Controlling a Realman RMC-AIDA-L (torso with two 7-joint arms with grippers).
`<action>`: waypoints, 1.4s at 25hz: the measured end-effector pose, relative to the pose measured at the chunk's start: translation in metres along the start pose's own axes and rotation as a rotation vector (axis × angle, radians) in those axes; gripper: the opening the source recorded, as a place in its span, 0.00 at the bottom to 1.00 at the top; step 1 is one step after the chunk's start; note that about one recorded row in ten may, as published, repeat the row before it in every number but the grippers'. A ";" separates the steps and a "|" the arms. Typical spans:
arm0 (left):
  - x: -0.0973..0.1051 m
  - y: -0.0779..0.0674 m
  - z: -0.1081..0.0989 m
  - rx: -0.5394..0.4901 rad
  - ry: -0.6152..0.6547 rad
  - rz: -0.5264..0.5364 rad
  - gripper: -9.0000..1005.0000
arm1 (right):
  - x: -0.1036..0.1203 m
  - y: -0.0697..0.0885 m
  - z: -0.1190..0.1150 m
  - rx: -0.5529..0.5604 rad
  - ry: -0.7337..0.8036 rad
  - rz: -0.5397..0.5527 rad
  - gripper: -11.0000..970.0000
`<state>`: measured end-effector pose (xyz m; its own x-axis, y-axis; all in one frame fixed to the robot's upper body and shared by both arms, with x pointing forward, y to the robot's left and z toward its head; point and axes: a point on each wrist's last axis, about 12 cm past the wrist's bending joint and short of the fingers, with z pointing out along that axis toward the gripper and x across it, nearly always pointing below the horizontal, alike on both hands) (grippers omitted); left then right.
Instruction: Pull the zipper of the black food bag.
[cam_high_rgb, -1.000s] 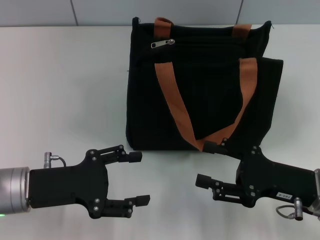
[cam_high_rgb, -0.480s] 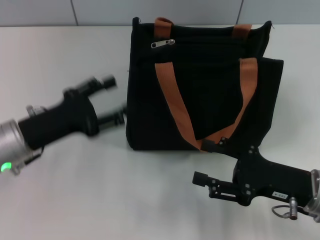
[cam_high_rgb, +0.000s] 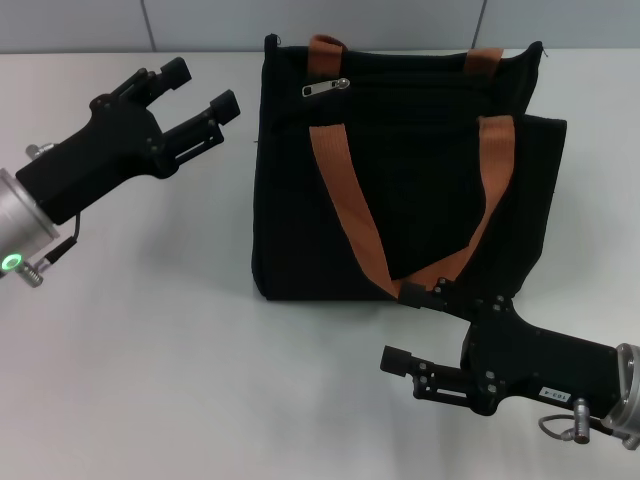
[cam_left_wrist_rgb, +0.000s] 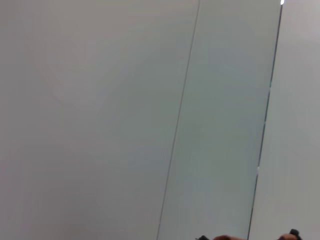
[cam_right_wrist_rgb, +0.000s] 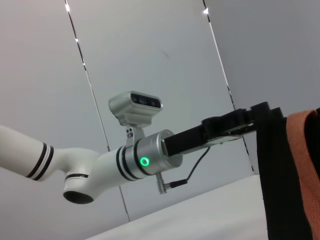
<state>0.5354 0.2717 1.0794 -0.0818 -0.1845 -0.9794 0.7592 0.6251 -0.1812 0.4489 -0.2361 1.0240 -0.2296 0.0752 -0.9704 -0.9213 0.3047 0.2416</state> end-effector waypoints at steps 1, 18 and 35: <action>0.000 0.001 0.002 -0.004 0.004 0.002 0.83 | 0.000 0.000 0.000 0.000 0.000 0.001 0.80; 0.001 -0.003 0.036 0.122 0.170 0.123 0.83 | 0.001 -0.002 0.012 -0.007 0.009 0.022 0.80; -0.006 0.002 0.047 0.092 0.151 0.140 0.66 | 0.001 -0.003 0.017 -0.018 0.014 0.023 0.80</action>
<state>0.5681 0.2382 1.0887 -0.0620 0.0187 -0.9979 0.8250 0.5637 -0.0407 0.4565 -0.2207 1.0229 -0.2551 0.0687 -0.9645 -0.9211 0.2860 0.2640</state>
